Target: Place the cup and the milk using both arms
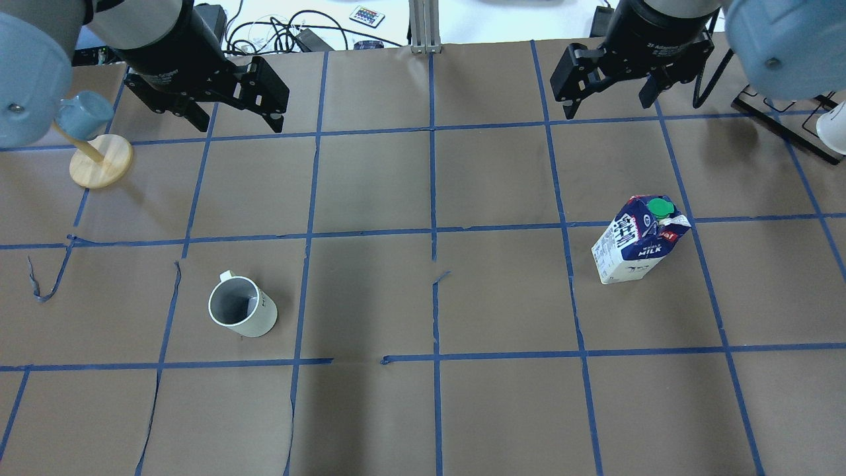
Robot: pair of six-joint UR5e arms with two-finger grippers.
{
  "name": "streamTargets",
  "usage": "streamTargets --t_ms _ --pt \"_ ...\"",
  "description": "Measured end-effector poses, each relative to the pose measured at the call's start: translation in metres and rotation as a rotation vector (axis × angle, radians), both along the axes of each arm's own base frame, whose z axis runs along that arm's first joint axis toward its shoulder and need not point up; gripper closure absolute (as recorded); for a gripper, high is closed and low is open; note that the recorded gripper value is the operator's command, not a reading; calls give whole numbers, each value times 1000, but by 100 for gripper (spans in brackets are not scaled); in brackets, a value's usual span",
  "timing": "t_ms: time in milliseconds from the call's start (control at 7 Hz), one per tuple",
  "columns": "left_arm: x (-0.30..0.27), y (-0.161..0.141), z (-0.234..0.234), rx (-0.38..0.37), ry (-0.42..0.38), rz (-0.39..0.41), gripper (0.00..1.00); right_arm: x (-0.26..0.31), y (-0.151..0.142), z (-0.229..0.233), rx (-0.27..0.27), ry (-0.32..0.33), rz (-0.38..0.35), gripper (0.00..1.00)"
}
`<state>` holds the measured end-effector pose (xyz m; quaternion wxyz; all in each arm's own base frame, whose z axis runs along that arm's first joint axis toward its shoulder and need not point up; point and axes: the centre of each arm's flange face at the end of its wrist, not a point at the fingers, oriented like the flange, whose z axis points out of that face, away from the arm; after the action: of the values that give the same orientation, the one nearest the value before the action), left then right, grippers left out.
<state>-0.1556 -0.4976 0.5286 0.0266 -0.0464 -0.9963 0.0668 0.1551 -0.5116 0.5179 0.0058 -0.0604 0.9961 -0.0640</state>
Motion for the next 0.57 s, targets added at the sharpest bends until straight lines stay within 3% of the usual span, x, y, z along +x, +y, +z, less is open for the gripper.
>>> streamTargets --t_ms 571 --pt "0 0 0 0 0 0 0 -1 1 -1 1 1 1 0"
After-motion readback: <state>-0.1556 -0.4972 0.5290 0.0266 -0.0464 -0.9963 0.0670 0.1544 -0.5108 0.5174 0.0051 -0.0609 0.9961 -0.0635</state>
